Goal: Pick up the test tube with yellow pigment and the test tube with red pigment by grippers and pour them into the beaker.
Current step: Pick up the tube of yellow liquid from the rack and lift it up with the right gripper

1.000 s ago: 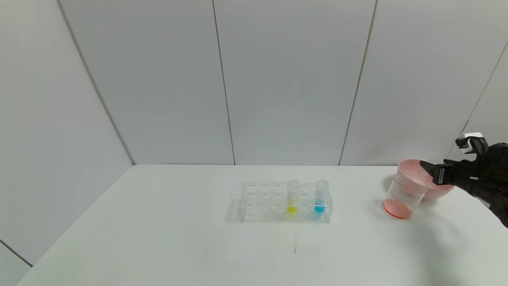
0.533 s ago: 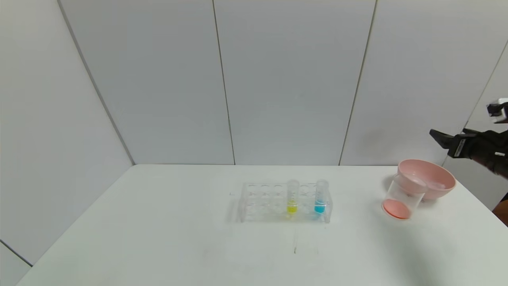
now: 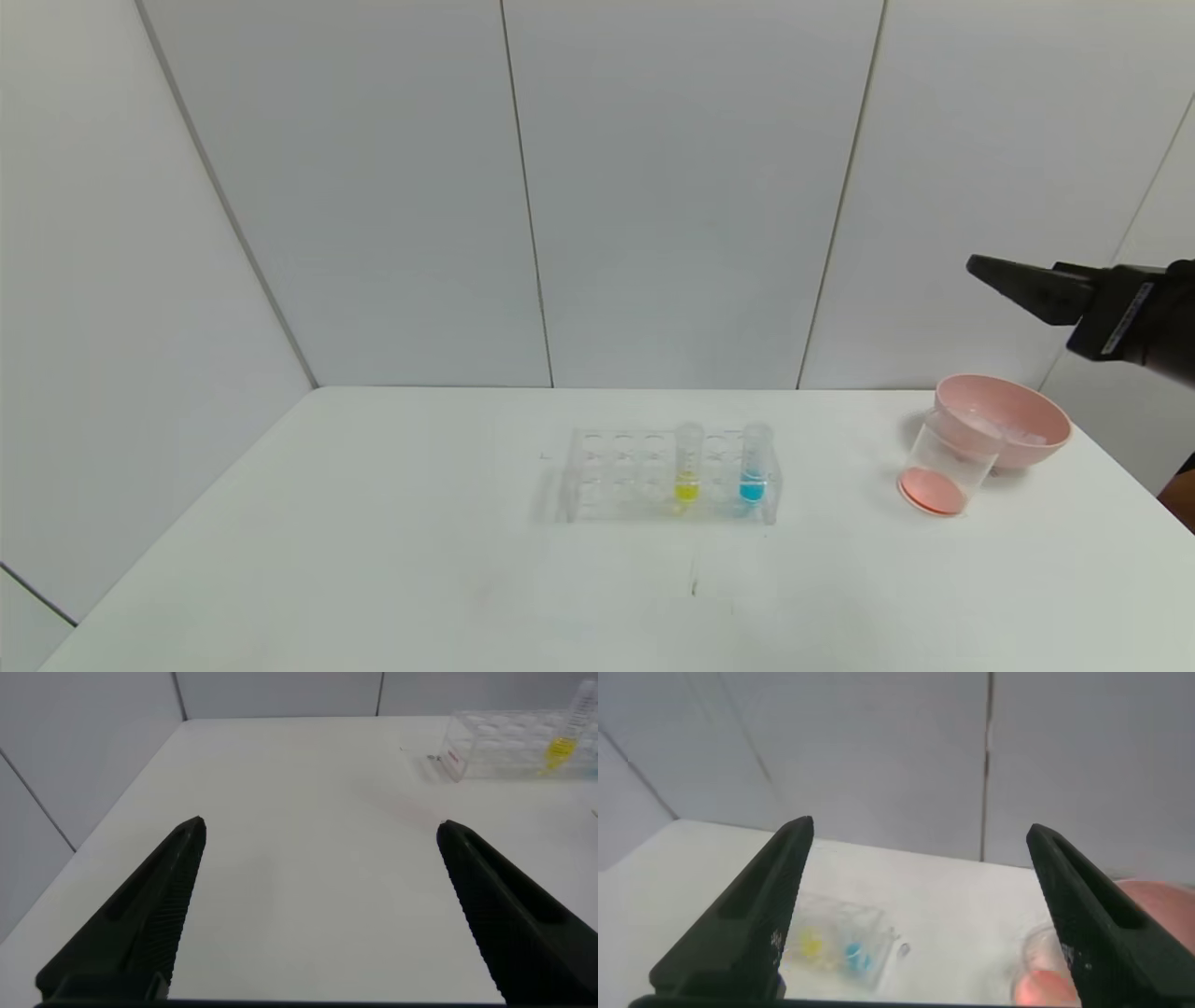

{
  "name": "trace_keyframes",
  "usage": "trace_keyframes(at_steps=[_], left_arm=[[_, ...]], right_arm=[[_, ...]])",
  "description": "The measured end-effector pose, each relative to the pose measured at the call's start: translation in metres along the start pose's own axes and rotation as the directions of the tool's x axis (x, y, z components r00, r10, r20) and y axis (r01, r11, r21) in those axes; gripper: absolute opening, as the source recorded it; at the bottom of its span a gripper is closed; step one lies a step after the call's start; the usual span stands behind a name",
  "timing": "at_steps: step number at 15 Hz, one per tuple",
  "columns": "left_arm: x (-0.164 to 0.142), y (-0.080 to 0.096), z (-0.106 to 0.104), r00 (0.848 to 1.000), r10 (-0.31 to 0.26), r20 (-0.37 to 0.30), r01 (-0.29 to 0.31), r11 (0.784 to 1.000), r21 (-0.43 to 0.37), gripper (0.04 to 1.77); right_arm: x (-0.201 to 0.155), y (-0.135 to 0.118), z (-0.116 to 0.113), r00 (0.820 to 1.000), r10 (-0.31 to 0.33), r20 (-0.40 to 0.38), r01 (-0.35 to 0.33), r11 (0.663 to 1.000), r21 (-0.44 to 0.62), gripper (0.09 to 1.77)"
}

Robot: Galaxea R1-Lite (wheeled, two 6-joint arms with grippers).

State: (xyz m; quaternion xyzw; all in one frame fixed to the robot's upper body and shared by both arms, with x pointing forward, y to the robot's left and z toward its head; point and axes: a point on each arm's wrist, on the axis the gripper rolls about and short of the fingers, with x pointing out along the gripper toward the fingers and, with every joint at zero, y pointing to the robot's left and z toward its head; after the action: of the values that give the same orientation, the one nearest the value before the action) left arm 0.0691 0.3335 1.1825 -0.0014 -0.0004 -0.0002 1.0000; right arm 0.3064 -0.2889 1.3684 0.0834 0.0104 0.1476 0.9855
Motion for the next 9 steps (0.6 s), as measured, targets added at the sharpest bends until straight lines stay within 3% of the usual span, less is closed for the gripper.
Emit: trace_keyframes(at_steps=[2,6,9], left_arm=[[0.0,0.0,0.0,1.0,0.0,0.0,0.0,1.0,0.0,1.76],[0.0,0.0,0.0,1.0,0.0,0.0,0.0,1.0,0.0,1.76],[0.0,0.0,0.0,1.0,0.0,0.0,0.0,1.0,0.0,1.76]], right_arm=[[-0.02,0.03,-0.016,0.999,0.034,-0.033,-0.033,0.999,0.032,1.65],[-0.053,0.062,-0.059,0.994,-0.044,-0.101,0.055,0.993,0.109,1.67],[-0.057,0.076,-0.081,0.989,0.019,-0.143,-0.004,0.994,0.105,1.68]])
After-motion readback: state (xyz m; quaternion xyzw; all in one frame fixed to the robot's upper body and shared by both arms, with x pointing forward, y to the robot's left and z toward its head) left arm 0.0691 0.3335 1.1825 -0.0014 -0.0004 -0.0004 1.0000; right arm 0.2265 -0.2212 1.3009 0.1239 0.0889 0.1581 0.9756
